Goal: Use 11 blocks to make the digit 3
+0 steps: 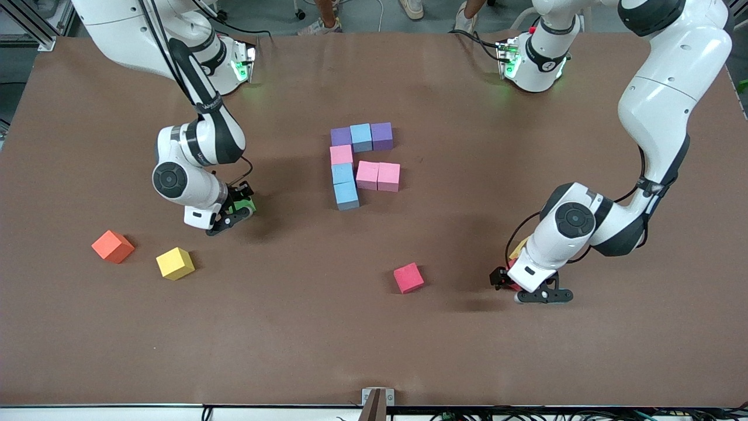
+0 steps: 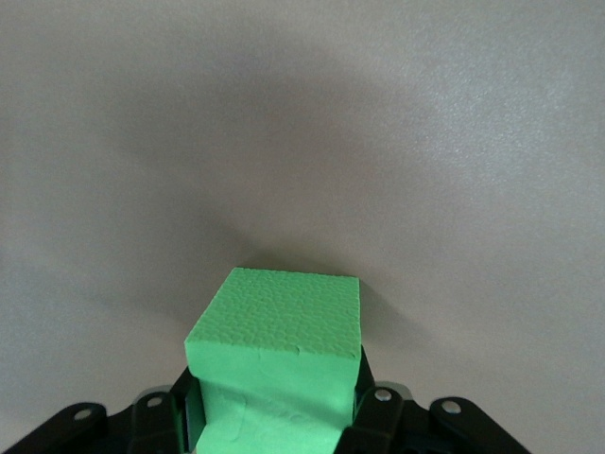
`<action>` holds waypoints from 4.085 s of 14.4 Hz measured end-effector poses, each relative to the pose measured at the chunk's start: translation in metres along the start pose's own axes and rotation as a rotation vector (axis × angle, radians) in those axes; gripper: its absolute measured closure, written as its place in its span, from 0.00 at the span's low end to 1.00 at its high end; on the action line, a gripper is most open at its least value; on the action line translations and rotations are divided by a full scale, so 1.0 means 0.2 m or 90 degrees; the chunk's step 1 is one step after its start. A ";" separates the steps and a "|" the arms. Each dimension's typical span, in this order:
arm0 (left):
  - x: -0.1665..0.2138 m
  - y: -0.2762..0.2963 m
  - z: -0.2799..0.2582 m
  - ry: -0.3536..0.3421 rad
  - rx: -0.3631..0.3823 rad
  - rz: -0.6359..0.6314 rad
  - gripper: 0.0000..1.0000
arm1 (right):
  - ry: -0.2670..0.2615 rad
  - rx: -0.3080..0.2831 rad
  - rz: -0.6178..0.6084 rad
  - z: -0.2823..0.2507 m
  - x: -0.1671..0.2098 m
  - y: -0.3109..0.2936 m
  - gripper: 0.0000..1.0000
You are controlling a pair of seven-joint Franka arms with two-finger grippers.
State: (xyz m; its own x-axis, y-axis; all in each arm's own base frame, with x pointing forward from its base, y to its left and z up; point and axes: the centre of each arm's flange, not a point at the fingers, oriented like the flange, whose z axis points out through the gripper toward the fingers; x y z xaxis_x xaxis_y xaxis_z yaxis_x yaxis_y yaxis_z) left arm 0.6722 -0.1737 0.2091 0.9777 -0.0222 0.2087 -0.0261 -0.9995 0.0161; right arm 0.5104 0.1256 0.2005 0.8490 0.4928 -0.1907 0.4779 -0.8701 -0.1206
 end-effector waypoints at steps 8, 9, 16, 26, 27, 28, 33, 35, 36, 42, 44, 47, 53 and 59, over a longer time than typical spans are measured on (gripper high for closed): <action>-0.14 -0.03 0.09 -0.029 0.022 0.032 0.07 | 0.076 0.013 0.142 -0.48 0.37 -0.04 0.41; -0.14 -0.03 0.09 -0.029 0.022 0.033 0.19 | 0.075 0.029 0.164 -0.55 0.45 -0.07 0.44; 0.05 -0.08 -0.09 0.019 0.003 -0.081 0.79 | 0.078 0.046 0.283 -0.47 0.92 -0.46 0.44; 0.25 -0.02 -0.37 -0.005 -0.061 -0.400 0.83 | 0.063 0.033 0.307 -0.24 1.08 -1.03 0.44; 0.25 0.01 -0.38 -0.009 -0.063 -0.437 0.83 | 0.058 0.030 0.300 -0.21 1.08 -1.07 0.44; 0.25 0.04 -0.39 -0.012 -0.065 -0.473 0.83 | 0.053 0.028 0.294 -0.18 1.07 -1.11 0.44; 0.22 0.18 -0.42 -0.032 -0.076 -0.686 0.83 | 0.043 0.022 0.271 -0.14 1.06 -1.16 0.44; 0.20 0.25 -0.43 -0.041 -0.077 -0.769 0.83 | 0.038 0.020 0.266 -0.12 1.06 -1.16 0.44; 0.19 0.28 -0.43 -0.046 -0.078 -0.808 0.83 | 0.038 0.020 0.260 -0.12 1.06 -1.16 0.44; 0.16 0.63 -0.55 -0.076 -0.105 -1.032 0.83 | 0.032 0.046 0.256 -0.12 1.06 -1.18 0.44; 0.13 0.72 -0.56 -0.082 -0.105 -1.053 0.83 | 0.031 0.050 0.258 -0.12 1.06 -1.18 0.44; 0.10 0.77 -0.55 -0.084 -0.099 -1.064 0.83 | 0.031 0.050 0.252 -0.12 1.05 -1.18 0.44; -0.01 0.92 -0.43 -0.079 -0.056 -1.108 0.83 | 0.022 0.047 0.214 -0.08 1.04 -1.17 0.44; -0.17 1.11 -0.37 -0.070 0.007 -1.126 0.83 | 0.021 0.047 0.208 -0.08 1.04 -1.18 0.44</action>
State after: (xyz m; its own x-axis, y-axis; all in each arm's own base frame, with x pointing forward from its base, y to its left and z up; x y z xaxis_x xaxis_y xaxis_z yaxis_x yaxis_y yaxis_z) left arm 0.6175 -0.3942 0.2782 -0.1587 0.9812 -0.1098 0.9776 0.1717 0.1218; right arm 0.5783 0.4327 0.2051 0.9621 0.1860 -0.1995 0.1625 -0.9783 -0.1284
